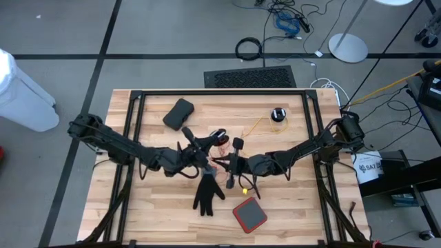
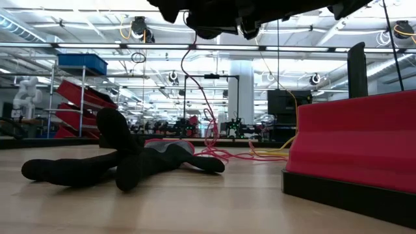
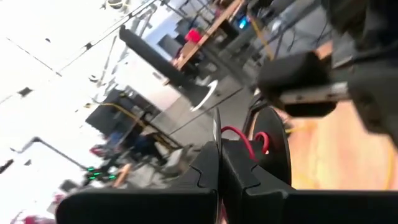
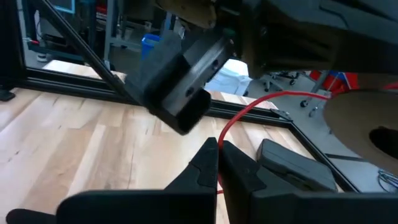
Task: Coil cords
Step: Coil the red wire onto the black spool
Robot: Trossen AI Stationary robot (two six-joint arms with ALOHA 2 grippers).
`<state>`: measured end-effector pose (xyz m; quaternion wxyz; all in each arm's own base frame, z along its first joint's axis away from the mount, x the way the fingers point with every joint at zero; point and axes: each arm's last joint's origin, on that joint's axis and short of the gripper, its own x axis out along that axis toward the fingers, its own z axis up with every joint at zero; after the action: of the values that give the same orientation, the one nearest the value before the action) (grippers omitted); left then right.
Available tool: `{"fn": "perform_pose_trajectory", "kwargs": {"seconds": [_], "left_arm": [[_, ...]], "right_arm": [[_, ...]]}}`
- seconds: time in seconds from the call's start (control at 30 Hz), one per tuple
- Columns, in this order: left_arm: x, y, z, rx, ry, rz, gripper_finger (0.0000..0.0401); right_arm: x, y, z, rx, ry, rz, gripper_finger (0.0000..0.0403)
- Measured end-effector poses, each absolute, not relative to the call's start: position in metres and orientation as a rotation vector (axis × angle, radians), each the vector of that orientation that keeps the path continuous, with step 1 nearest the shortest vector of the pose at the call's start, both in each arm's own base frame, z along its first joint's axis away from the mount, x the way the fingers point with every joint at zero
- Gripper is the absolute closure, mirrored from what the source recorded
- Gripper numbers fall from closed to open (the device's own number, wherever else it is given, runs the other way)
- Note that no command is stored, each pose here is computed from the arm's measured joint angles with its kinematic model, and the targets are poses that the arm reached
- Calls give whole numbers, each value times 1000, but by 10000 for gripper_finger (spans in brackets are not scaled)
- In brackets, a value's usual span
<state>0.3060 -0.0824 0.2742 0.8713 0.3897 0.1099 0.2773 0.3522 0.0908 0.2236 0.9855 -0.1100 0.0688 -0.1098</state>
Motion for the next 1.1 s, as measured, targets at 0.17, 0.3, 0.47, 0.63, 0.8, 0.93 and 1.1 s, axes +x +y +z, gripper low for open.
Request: {"fn": "perform_pose_trajectory", "kwargs": {"seconds": [0.17, 0.3, 0.47, 0.63, 0.8, 0.93, 1.1], "left_arm": [[303, -84, 272, 935, 331, 643, 401], [302, -84, 264, 1006, 432, 652, 401], [299, -83, 254, 1020, 513, 660, 401], [298, -82, 254, 1025, 531, 677, 401], [296, -79, 259, 1009, 528, 706, 401], [294, -78, 262, 987, 515, 716, 401], [294, -79, 261, 947, 491, 699, 401]], "right_arm": [[352, 93, 224, -227, 137, -221, 403], [351, 95, 225, -248, 137, -215, 403], [343, 97, 233, -296, 167, -278, 403], [330, 93, 242, -334, 244, -354, 403], [318, 87, 248, -349, 316, -430, 403], [312, 84, 249, -358, 360, -466, 403], [310, 79, 244, -384, 411, -531, 403]]}}
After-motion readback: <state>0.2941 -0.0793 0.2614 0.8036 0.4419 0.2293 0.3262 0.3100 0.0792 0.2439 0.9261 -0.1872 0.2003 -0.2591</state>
